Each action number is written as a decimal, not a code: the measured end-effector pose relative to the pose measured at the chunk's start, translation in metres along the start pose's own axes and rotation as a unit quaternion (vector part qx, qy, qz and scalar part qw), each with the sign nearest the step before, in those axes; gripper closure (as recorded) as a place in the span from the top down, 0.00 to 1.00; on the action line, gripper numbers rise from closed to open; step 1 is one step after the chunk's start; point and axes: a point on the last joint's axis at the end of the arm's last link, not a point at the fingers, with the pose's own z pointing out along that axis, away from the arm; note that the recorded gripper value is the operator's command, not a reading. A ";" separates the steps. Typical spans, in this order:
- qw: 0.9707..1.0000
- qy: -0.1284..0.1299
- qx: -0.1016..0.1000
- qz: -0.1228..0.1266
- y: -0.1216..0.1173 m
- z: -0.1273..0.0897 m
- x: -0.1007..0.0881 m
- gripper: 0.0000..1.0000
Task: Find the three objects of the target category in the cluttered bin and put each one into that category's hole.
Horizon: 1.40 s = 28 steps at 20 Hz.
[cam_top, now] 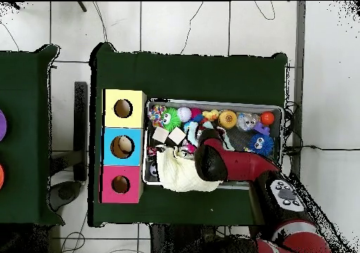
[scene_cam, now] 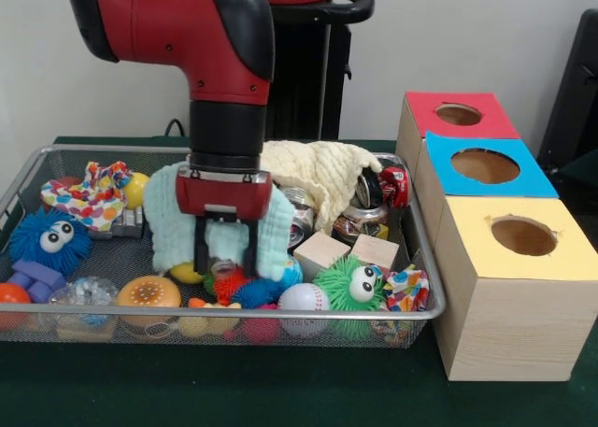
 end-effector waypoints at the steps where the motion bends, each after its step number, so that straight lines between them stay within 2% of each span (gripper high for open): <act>1: 1.000 -0.010 -0.004 -0.002 0.005 0.003 0.002 1.00; 5: 0.999 -0.051 -0.016 -0.010 0.021 0.014 0.008 1.00; 9: 0.997 -0.077 -0.013 -0.016 0.020 0.020 0.011 1.00; 16: 0.996 -0.081 0.012 -0.042 0.006 0.030 0.021 1.00; 28: 0.995 -0.088 0.017 -0.042 -0.014 0.030 0.015 1.00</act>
